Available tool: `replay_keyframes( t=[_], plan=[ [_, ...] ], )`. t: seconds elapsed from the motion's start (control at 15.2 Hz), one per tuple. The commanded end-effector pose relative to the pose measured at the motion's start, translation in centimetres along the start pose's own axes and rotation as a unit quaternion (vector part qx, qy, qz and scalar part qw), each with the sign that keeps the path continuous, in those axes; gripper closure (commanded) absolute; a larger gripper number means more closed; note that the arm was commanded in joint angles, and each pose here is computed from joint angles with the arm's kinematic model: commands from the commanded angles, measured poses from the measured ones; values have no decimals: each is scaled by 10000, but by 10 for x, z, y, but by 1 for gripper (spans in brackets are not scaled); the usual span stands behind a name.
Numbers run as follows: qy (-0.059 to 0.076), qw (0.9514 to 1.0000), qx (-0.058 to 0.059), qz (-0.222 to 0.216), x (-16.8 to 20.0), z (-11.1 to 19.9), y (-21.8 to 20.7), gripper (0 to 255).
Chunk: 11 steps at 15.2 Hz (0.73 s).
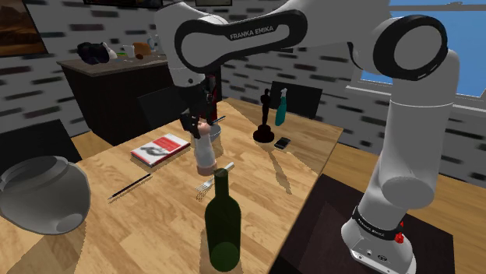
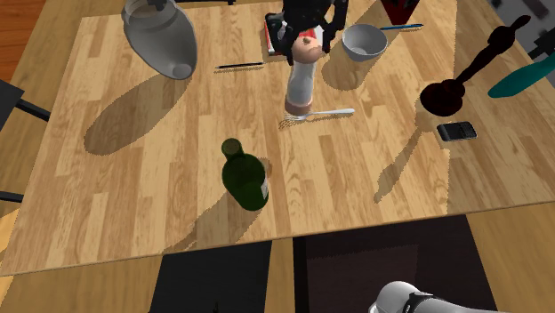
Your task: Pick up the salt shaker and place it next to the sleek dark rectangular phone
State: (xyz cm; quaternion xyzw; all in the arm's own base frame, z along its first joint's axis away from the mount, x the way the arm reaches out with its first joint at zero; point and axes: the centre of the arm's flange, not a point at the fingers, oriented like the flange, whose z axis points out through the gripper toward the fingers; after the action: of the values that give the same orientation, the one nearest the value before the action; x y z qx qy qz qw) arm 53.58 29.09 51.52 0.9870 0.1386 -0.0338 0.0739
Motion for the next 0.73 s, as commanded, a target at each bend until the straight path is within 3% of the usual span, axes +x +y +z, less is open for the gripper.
replay_keyframes(
  t=[0.0,0.66],
  plan=[
    [1,10000,2,-6,-8,1,23,255],
    [1,10000,2,-6,-45,-9,149,255]
  ],
)
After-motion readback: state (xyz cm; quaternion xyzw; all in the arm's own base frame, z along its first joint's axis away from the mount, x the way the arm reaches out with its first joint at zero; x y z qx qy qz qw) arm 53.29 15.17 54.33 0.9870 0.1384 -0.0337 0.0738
